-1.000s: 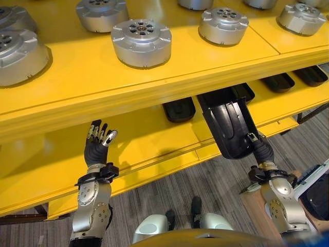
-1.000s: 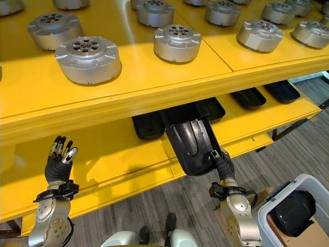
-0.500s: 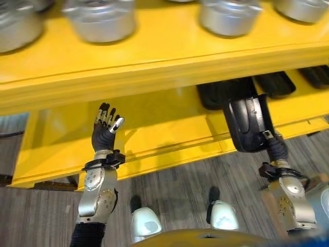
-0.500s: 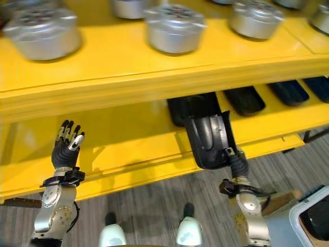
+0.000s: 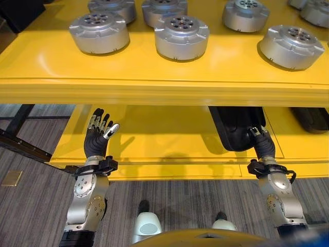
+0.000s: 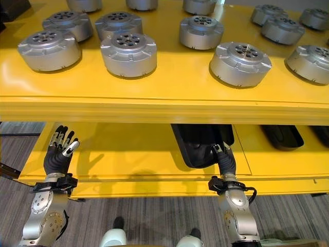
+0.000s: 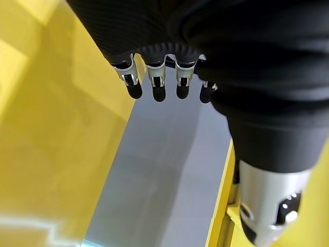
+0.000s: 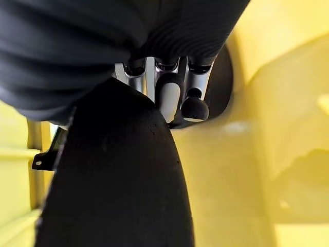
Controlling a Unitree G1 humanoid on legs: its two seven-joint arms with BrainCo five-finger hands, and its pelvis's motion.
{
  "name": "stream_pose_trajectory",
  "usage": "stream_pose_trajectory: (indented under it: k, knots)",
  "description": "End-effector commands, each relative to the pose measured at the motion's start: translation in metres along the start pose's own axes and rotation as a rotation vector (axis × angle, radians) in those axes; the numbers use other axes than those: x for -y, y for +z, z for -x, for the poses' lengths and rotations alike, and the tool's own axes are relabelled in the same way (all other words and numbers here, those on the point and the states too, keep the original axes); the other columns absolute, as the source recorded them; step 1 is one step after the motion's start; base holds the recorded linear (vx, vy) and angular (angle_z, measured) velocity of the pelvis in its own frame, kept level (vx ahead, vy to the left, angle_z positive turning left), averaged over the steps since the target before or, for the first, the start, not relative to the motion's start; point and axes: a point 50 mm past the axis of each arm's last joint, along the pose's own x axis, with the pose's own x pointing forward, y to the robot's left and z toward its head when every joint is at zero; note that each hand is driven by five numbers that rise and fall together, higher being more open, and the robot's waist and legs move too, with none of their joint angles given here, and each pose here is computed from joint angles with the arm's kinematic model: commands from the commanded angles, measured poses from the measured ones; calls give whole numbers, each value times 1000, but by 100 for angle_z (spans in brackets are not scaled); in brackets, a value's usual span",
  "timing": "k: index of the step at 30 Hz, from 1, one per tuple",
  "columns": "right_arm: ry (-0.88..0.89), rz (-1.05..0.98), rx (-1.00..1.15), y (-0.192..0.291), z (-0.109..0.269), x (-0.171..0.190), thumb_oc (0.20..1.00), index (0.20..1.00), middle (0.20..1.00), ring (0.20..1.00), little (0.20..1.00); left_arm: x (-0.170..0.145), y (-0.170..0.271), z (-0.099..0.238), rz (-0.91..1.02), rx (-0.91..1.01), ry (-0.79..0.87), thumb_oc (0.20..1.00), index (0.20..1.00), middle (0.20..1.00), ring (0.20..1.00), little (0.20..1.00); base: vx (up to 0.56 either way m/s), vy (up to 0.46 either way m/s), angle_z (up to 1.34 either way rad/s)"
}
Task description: Move parts from the plastic box to the shelf.
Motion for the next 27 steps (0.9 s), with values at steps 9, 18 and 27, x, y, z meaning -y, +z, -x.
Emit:
stream_pose_trajectory:
  k: [9, 18, 27]
  knots:
    - [151, -109, 225, 60, -48, -46, 200, 200, 200, 200, 200, 28, 21, -12, 66, 93, -128, 1000, 1000, 1000, 1000, 1000, -129, -13, 16]
    - [203, -181, 349, 113, -79, -77, 200, 200, 200, 200, 200, 49, 38, -20, 79, 155, -213, 1000, 1000, 1000, 1000, 1000, -94, 10, 5]
    - [40, -228, 463, 167, -109, -69, 200, 200, 200, 200, 200, 71, 40, -21, 108, 149, -295, 1000, 1000, 1000, 1000, 1000, -65, -1, 0]
